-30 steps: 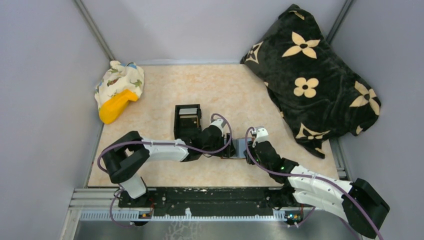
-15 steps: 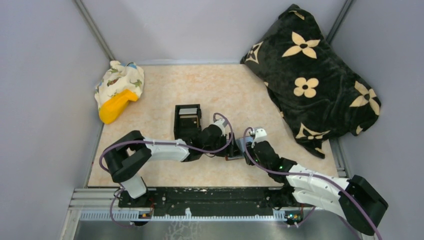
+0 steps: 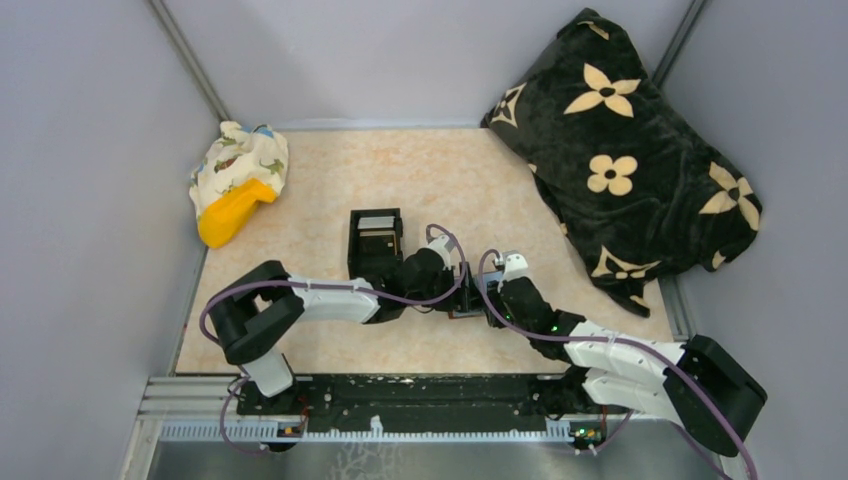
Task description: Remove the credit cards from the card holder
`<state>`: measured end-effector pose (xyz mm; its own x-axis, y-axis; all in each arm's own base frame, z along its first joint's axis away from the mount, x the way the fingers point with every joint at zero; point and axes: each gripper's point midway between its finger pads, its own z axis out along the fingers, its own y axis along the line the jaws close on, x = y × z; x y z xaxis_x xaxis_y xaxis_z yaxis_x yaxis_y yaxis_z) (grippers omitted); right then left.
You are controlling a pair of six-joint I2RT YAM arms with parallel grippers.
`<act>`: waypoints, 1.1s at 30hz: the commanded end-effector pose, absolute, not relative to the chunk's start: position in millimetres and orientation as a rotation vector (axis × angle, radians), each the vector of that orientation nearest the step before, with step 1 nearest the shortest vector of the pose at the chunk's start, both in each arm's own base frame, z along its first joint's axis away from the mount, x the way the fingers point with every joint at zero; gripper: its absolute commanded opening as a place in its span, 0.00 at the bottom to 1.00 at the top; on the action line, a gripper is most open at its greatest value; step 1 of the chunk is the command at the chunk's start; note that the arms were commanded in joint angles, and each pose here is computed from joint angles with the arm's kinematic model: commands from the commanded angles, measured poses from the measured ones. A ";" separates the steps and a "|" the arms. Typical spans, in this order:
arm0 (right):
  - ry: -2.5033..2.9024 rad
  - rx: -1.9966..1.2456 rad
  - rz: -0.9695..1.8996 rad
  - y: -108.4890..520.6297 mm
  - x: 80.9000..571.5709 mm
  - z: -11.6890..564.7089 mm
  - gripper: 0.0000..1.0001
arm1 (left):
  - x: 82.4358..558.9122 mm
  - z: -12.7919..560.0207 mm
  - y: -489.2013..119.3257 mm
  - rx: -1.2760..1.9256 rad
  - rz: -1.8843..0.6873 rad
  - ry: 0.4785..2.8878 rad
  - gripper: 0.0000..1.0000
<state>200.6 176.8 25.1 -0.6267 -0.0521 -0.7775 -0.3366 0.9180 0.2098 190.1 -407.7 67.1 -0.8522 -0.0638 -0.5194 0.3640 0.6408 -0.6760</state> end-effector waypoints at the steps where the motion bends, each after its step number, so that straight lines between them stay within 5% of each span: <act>1: 2.209 -0.275 0.462 186.8 203.1 34.9 0.25 | 194.8 81.4 -412.4 0.216 -1.140 2.318 0.80; 11: 2.214 -0.274 0.456 186.9 204.1 33.3 0.26 | 196.7 64.8 -360.3 0.090 -0.903 2.380 0.82; 33: 2.242 -0.280 0.499 196.1 201.3 26.4 0.25 | 201.7 73.2 -388.0 0.098 -0.992 2.372 0.83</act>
<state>204.1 187.9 24.2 -0.6348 -0.0383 -0.7717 -0.3451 0.9077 0.2388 199.8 -380.1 66.3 -0.8396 -0.1294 -0.5276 0.2737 0.7382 -0.6166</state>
